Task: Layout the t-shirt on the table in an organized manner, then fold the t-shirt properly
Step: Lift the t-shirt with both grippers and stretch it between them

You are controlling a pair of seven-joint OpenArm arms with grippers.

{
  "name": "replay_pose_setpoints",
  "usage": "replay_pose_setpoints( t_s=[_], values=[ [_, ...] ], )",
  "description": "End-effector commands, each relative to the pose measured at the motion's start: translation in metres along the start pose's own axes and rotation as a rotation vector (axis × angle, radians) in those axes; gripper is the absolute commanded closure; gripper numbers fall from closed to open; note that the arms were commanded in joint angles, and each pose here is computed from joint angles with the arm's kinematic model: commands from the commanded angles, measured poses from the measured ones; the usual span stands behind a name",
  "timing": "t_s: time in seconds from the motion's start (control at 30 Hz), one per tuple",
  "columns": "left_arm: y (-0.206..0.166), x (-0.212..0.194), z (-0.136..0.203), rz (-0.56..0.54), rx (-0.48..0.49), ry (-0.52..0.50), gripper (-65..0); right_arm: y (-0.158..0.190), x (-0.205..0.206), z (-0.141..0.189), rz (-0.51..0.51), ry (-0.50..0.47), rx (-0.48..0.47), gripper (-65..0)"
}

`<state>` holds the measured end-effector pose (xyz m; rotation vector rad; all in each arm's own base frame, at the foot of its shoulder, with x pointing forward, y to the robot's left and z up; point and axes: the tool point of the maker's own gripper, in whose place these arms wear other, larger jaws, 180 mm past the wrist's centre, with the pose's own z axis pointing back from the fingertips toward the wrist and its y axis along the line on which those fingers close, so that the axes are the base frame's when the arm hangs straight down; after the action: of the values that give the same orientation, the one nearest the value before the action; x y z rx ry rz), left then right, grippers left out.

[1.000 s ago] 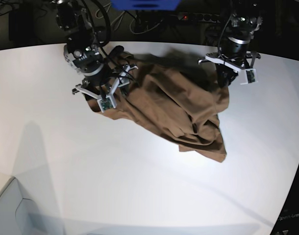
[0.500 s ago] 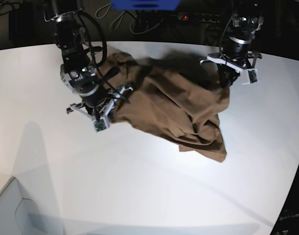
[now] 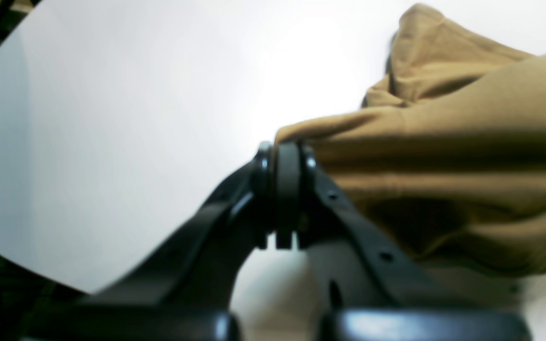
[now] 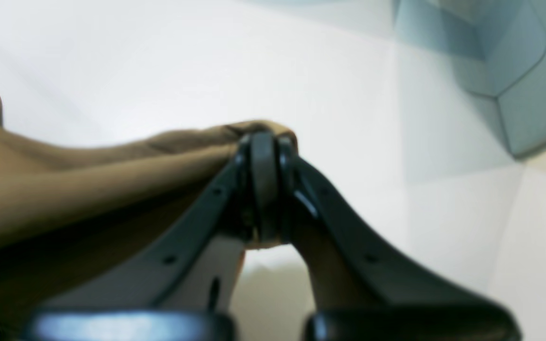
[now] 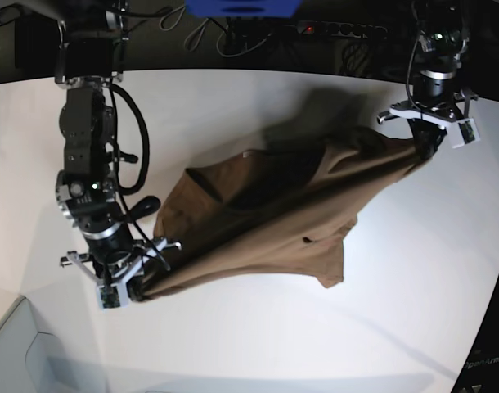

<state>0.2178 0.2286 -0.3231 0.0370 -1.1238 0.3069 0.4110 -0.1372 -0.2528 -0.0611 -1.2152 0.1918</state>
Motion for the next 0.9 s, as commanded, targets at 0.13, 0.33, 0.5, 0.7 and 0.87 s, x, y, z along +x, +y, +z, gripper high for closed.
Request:
replay_pose_setpoints(
  t_s=[0.13,0.33,0.5,0.7,0.87],
  values=[
    [0.003,0.004,0.009,0.01,0.021,-0.025,-0.4,-0.009,0.06,-0.002,0.004,-0.155,-0.027,0.0],
    [0.004,0.021,0.001,0.015,0.026,-0.077,-0.3,0.001,0.086,0.005,-0.003,-0.224,-0.008,0.0],
    [-0.003,0.044,-0.011,0.049,0.014,-0.143,-0.3,0.035,0.1,0.013,0.017,-0.267,0.066,0.0],
    [-0.07,0.027,-0.013,0.21,-0.208,-0.075,-0.3,0.031,0.088,0.012,0.065,-0.235,0.034,0.0],
    [-0.152,-0.022,0.01,0.232,-0.43,0.126,-0.3,0.021,0.086,0.012,0.106,-0.229,0.013,0.0]
  ],
)
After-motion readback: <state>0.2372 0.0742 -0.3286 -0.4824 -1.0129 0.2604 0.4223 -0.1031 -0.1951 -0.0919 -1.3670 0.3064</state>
